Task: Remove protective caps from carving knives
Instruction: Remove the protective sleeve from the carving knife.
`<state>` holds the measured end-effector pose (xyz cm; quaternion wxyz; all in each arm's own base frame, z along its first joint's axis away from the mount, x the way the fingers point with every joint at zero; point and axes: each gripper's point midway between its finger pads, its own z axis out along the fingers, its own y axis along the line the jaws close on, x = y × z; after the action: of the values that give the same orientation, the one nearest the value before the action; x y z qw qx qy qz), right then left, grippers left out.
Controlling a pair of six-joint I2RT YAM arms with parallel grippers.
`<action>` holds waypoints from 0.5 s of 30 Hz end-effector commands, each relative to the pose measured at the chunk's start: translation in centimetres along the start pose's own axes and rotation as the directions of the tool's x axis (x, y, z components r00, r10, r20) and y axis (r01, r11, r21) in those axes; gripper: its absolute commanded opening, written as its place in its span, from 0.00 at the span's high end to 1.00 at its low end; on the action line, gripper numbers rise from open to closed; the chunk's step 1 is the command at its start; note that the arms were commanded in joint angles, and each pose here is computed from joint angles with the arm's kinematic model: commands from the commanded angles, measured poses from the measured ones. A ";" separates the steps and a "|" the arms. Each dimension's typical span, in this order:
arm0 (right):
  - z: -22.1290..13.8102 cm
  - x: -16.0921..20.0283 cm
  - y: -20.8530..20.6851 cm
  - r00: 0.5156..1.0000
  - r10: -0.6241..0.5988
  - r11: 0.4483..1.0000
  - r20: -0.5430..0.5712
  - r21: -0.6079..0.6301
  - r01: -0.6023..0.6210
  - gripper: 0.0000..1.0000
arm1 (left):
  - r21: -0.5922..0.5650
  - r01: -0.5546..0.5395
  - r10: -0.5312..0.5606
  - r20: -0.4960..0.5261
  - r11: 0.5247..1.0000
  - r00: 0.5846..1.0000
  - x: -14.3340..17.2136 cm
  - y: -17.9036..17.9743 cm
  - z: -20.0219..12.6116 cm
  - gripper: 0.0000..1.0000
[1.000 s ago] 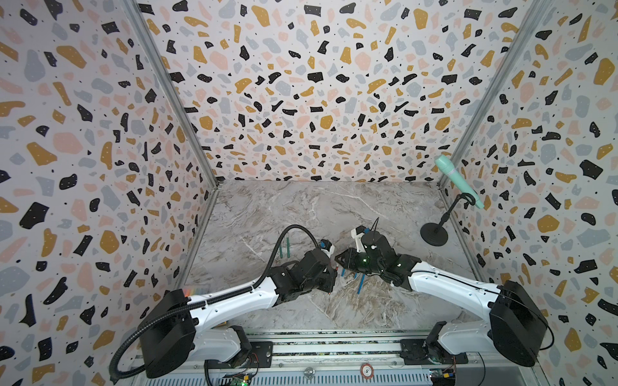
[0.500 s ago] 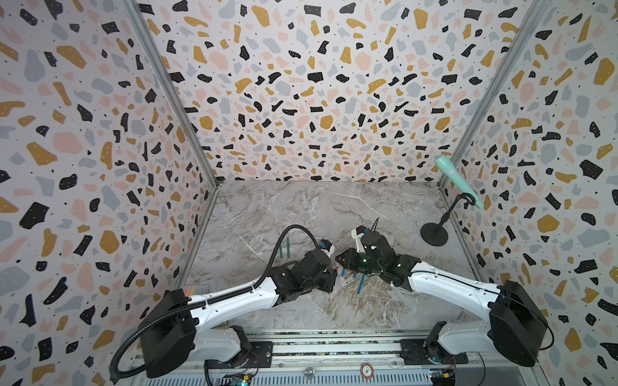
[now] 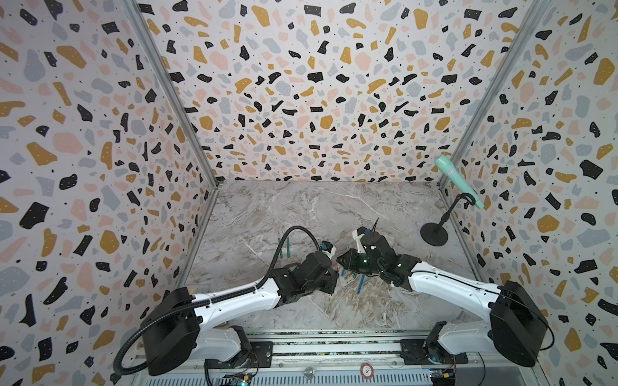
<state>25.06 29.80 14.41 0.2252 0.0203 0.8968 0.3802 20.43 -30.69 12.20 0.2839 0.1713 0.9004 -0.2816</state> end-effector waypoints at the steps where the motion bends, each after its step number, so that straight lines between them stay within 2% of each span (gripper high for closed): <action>1: -1.9 -2.9 2.6 0.995 -0.010 0.998 0.095 -0.066 0.016 1.00 | -0.008 -0.014 0.013 -0.055 1.000 0.998 1.6 0.2 0.4 1.00; 15: -2.7 -4.2 2.8 0.993 0.004 0.997 0.118 -0.082 0.006 1.00 | 0.000 -0.016 0.016 -0.063 1.000 0.998 2.0 -0.2 0.6 1.00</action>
<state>25.27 29.04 14.76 0.2199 0.0279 0.8967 0.3831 20.51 -31.34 12.50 0.2926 0.1729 0.8949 -0.2893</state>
